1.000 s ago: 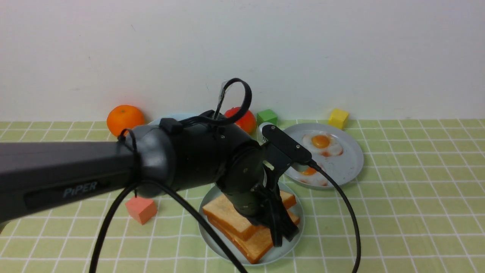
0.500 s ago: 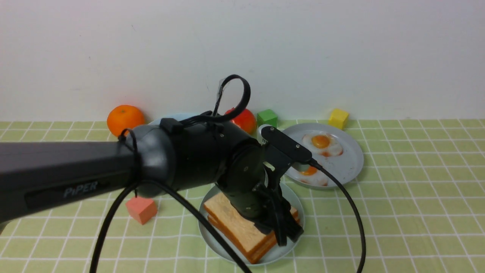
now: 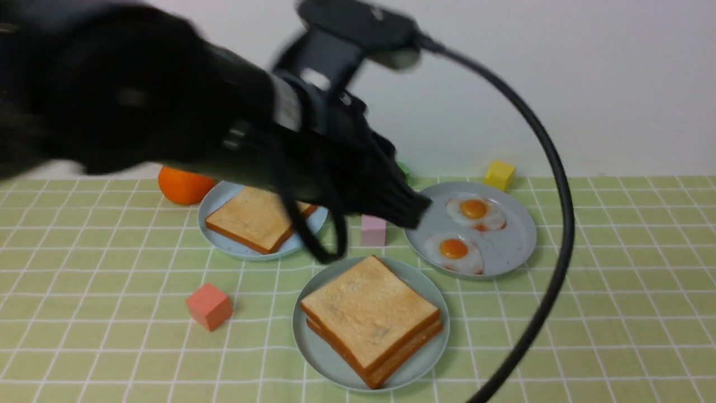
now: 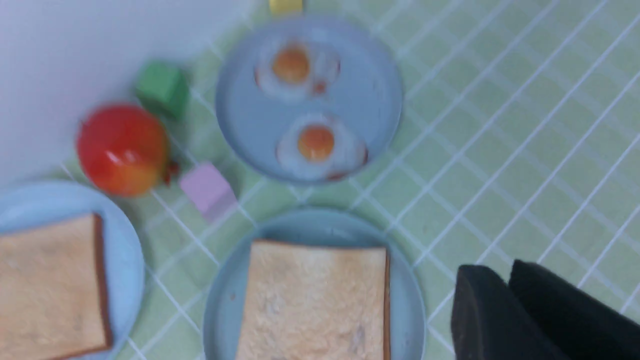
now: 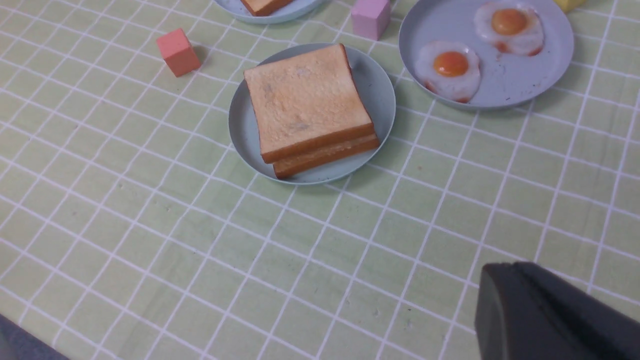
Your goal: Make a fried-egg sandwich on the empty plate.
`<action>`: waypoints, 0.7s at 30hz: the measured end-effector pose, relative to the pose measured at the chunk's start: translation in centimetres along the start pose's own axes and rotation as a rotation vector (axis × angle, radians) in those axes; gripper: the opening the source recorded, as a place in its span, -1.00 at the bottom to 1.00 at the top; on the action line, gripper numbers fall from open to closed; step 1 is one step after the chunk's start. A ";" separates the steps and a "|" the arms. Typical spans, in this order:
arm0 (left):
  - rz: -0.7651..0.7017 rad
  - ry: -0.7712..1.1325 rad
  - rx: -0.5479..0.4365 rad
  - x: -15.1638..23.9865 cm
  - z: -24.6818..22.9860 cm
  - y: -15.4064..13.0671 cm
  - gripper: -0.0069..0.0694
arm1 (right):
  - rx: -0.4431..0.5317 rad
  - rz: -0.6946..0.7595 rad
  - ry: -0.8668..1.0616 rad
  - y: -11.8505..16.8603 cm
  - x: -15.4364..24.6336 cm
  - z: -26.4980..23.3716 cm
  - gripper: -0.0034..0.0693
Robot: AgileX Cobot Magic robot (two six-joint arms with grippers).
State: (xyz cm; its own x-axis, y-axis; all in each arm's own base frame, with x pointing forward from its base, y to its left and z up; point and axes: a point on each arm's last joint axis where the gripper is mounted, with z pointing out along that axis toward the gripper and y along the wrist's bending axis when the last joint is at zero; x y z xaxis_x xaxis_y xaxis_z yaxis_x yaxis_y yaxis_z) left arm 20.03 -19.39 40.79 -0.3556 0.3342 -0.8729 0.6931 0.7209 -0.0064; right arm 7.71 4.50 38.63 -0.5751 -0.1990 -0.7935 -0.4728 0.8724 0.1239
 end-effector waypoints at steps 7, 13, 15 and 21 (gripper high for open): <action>-0.041 -0.271 0.028 6.0 -9.8 -0.1 -0.85 | 0.027 0.039 0.032 -0.2 0.6 -0.1 -0.85; -0.114 -0.523 0.058 15.6 -13.3 -0.1 -0.85 | 0.125 0.094 0.004 -0.7 4.0 -1.1 -0.85; -0.124 -0.624 0.055 18.8 -13.5 0.1 -0.85 | 0.162 0.123 -0.032 -0.8 5.7 -1.7 -0.85; -0.153 -0.760 0.064 23.9 -13.5 0.2 -0.85 | 0.210 0.228 -0.183 -0.8 9.6 -3.2 -0.85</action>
State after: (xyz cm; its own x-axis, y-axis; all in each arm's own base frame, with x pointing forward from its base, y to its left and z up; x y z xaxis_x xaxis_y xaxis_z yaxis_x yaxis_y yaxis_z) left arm 3.22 -3.08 26.53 0.0615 -0.2908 -0.9548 0.7139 0.6814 -0.1616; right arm 0.43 0.48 32.81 -0.5121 0.0781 -0.8554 -0.1879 0.9615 0.2003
